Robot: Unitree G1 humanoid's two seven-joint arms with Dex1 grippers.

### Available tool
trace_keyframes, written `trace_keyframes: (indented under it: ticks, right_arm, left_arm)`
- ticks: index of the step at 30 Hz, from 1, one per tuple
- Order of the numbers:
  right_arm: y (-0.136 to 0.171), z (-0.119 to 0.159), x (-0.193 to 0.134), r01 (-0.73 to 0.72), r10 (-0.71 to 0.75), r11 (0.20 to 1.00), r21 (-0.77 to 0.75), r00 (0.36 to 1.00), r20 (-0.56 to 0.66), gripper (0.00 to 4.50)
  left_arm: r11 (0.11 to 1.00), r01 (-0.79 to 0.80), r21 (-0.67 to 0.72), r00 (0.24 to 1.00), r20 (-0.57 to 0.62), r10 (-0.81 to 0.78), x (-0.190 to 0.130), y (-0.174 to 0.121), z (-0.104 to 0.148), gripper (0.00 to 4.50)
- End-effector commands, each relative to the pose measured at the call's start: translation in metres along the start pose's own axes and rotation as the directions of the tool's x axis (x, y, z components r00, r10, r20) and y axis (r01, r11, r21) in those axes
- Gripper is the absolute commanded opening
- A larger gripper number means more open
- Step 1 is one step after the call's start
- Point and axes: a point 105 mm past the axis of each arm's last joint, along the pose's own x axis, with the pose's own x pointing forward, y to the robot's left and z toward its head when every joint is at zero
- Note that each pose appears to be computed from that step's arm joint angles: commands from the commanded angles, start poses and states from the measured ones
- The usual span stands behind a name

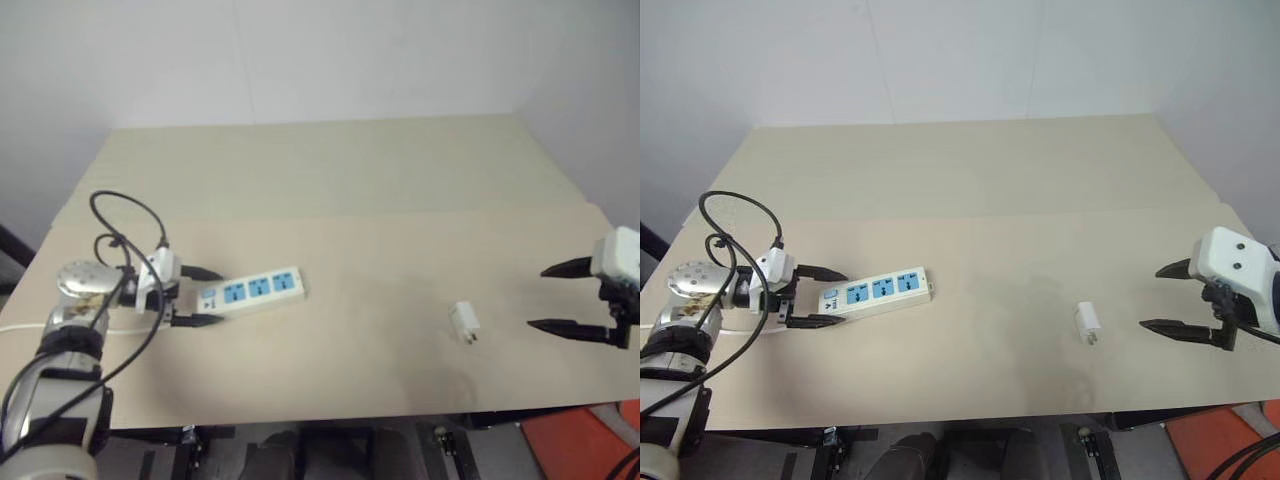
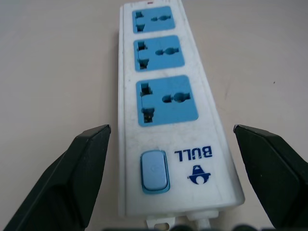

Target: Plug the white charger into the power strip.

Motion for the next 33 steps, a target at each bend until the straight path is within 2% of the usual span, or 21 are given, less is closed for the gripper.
trace_keyframes:
  ticks: [1,7,12,15,20,33]
  right_arm:
    - [-0.004,0.008,-0.008,0.044,-0.043,0.999,-0.026,0.999,0.005,4.50]
    - [-0.003,0.005,-0.006,0.045,-0.045,0.999,-0.023,0.999,-0.013,4.50]
    - [-0.003,0.004,-0.007,0.049,-0.050,0.999,-0.022,0.999,-0.016,4.50]
    - [-0.002,0.004,-0.007,0.051,-0.051,0.999,-0.020,0.999,-0.018,4.50]
    - [0.001,0.007,-0.005,0.033,-0.033,0.999,-0.020,0.999,0.001,4.50]
    - [0.005,0.014,0.005,0.033,-0.033,0.999,-0.019,0.999,0.030,4.50]
  left_arm:
    - [1.000,-0.007,0.012,1.000,-0.021,0.007,0.001,0.001,-0.003,4.48]
    - [1.000,-0.024,0.002,0.998,-0.052,0.024,0.010,0.002,-0.012,4.48]
    - [1.000,-0.014,-0.005,0.999,-0.046,0.014,0.011,0.000,-0.013,3.35]
    - [1.000,-0.002,-0.014,1.000,-0.028,0.002,0.011,-0.001,-0.011,3.35]
    - [0.997,-0.067,-0.024,0.998,-0.003,0.067,0.017,0.007,-0.007,3.35]
    - [0.999,0.037,0.023,0.995,0.092,-0.039,0.070,0.018,0.040,3.35]
